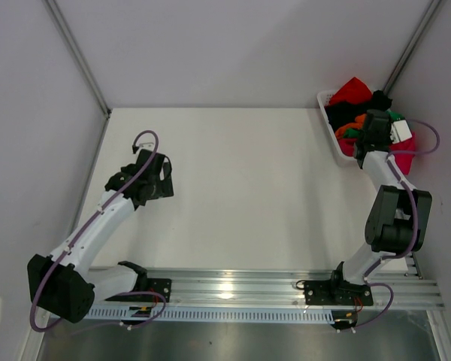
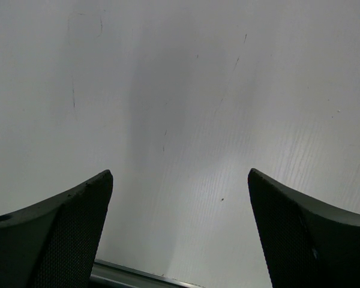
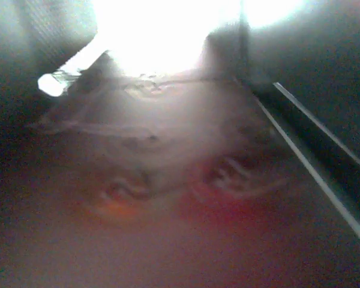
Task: Fold and stack the t-shirts
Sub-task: Grab the tshirt from the pile
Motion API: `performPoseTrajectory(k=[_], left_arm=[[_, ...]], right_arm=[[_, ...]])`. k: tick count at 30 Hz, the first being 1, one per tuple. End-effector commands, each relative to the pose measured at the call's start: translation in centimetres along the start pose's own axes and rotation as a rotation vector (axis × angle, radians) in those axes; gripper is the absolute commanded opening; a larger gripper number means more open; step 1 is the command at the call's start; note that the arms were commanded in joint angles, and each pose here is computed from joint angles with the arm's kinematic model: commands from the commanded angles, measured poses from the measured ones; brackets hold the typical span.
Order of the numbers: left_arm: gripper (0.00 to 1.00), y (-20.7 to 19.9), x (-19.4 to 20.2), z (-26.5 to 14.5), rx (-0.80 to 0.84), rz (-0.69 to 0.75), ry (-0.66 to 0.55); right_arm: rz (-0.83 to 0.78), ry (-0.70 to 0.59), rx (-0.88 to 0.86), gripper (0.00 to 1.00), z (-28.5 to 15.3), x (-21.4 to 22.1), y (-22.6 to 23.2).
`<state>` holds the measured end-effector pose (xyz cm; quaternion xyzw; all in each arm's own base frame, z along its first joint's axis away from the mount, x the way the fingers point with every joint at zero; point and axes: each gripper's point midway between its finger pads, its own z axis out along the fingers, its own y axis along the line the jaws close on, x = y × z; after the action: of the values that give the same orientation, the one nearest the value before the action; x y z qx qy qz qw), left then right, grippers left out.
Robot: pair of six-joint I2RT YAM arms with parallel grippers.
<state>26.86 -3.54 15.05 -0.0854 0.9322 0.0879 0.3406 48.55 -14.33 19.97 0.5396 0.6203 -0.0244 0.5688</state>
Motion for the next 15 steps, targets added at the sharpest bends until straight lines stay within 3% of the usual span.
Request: performPoseTrajectory(k=[1,5,11,15], left_arm=[[0.96,0.0,-1.6,-1.2,0.013,-0.02,-0.056],[0.96,-0.9,-2.1,-1.2,0.054,-0.026,-0.071],[0.99,-1.9,-6.1,-2.4,0.093,-0.047,-0.157],[0.99,-2.6,-10.3,-3.2,0.098,-0.058,-0.257]], right_arm=[[0.022,-0.026,-0.005,0.47,-0.2,-1.4,0.4],[0.055,0.05,-0.057,0.49,0.5,-0.2,0.7],[-0.001,0.217,-0.397,0.52,-1.0,2.9,6.6],[-0.099,0.331,-0.685,0.56,-4.8,4.5,11.9]])
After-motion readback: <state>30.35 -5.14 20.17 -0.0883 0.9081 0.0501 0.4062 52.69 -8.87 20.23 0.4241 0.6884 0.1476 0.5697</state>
